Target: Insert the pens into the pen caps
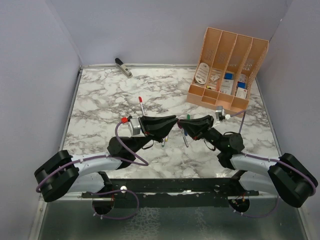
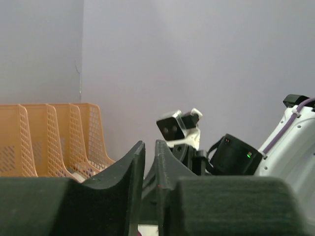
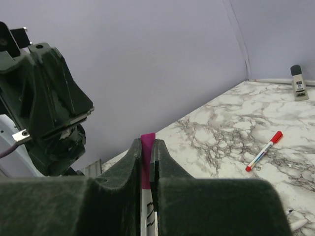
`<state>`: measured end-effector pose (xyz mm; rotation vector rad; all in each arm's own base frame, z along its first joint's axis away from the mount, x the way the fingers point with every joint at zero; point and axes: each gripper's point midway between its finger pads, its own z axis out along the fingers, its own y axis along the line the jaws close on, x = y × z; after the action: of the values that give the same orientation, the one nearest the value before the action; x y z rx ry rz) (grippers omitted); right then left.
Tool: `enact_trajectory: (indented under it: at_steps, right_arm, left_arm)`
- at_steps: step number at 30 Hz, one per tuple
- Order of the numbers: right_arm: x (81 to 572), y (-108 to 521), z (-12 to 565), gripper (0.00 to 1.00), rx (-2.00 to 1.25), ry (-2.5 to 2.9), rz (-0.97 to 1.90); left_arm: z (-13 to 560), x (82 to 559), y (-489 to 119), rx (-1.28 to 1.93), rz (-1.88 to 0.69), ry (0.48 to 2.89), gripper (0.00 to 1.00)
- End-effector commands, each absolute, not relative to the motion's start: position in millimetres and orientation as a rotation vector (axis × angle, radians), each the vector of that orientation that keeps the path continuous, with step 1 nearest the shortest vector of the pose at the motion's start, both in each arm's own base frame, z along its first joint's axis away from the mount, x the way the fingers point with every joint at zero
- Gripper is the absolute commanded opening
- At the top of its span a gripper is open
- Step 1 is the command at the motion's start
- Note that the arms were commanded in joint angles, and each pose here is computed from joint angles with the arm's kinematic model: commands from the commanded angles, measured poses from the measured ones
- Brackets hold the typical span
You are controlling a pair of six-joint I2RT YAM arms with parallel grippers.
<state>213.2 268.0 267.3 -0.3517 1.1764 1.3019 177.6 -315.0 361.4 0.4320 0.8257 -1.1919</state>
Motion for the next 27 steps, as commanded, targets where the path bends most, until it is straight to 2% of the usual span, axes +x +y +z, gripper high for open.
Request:
enact_trajectory:
  at_steps: [1, 2, 3, 8, 17, 27]
  right_arm:
    - [220.6, 262.6, 289.0, 0.01, -0.343, 1.123, 1.223]
    - [221.7, 261.5, 293.3, 0.01, -0.343, 1.113, 1.209]
    - [222.3, 260.1, 298.1, 0.01, -0.342, 1.101, 1.198]
    - [223.3, 256.2, 320.9, 0.01, -0.332, 1.039, 1.177]
    - [221.9, 263.2, 330.5, 0.01, -0.323, 1.006, 1.250]
    - [219.7, 262.5, 324.1, 0.01, -0.315, 1.013, 1.268]
  left_arm:
    - [342.0, 176.1, -305.6, 0.466, -1.143, 0.898, 0.34]
    - [331.9, 176.1, -305.0, 0.483, -1.131, 0.934, 0.49]
    - [322.3, 175.7, -304.0, 0.496, -1.122, 0.966, 0.56]
    - [291.0, 168.3, -301.1, 0.537, -1.136, 1.048, 0.64]
    - [265.6, 180.1, -328.8, 0.561, -1.177, 1.149, 0.66]
    - [271.7, 183.9, -346.3, 0.510, -1.279, 1.088, 0.67]
